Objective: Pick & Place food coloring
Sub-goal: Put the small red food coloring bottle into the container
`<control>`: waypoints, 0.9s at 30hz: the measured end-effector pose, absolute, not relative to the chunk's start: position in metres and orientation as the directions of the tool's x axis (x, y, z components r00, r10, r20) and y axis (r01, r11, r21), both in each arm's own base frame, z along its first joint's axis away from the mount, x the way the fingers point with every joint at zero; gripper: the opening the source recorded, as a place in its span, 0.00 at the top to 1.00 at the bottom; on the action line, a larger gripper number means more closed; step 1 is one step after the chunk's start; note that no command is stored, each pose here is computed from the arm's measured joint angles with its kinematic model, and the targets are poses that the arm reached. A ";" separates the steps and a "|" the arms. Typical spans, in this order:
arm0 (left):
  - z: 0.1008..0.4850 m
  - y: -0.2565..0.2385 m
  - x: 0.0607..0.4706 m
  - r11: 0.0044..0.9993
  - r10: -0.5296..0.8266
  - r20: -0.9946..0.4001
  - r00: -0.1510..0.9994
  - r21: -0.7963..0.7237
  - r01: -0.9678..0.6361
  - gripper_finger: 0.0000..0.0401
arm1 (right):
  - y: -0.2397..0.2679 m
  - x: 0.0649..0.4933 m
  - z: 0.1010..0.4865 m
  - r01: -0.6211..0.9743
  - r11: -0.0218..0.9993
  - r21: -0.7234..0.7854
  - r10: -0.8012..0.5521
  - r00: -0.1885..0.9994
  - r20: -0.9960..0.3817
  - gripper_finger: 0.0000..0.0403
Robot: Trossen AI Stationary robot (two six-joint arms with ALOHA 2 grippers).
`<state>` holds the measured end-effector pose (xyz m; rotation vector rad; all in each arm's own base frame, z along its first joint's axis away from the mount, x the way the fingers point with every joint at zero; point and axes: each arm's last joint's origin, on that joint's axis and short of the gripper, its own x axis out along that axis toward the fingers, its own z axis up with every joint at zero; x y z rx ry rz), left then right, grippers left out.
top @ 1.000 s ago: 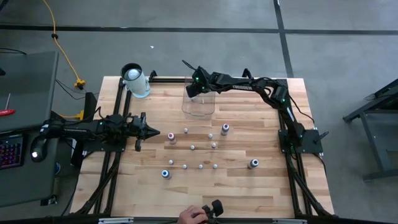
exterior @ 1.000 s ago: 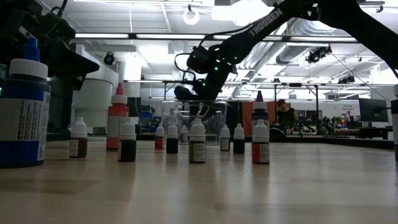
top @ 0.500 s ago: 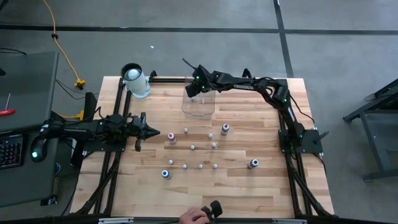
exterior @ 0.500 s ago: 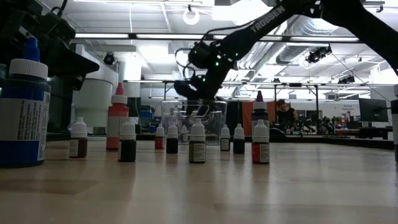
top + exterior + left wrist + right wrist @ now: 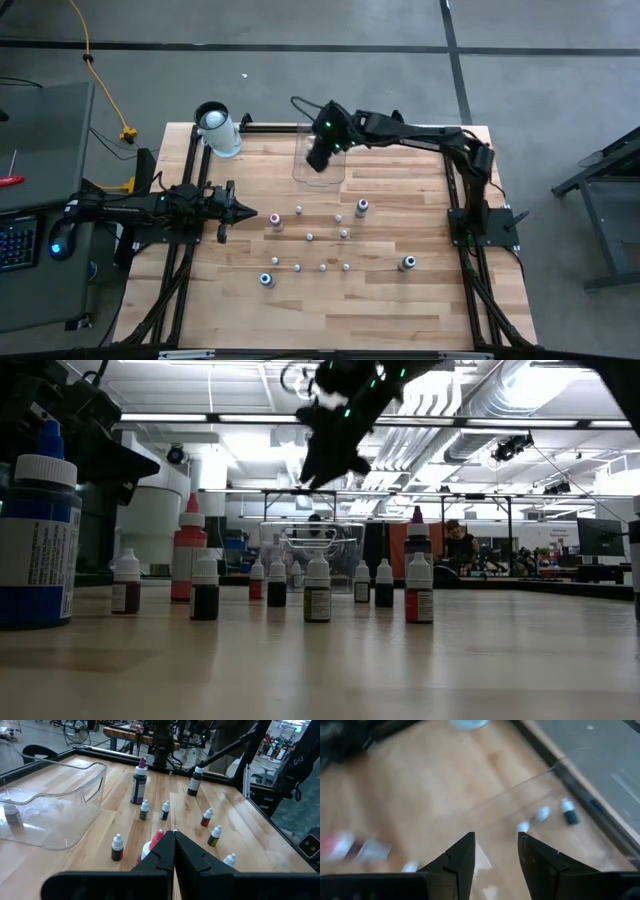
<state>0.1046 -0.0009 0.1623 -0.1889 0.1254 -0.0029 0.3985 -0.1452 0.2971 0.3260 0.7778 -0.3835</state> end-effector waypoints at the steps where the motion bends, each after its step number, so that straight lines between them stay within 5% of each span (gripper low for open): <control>1: 0.162 -0.001 0.105 0.982 -0.014 -0.124 0.992 -0.188 -0.009 1.00 | -0.134 0.395 0.302 0.408 0.905 0.120 -0.189 0.639 -0.745 0.66; 8: 0.162 -0.001 0.105 0.982 -0.014 -0.125 0.992 -0.188 -0.009 1.00 | -0.048 0.368 0.324 0.092 0.994 0.064 0.009 0.502 -0.865 0.66; 15: 0.162 -0.001 0.105 0.982 -0.015 -0.125 0.992 -0.188 -0.009 1.00 | 0.031 0.347 0.326 -0.194 0.980 0.043 0.111 0.355 -0.928 0.66; 27: 0.162 -0.001 0.105 0.982 -0.015 -0.124 0.992 -0.188 -0.009 1.00 | 0.090 0.332 0.319 -0.222 0.975 0.014 0.073 0.261 -0.963 0.66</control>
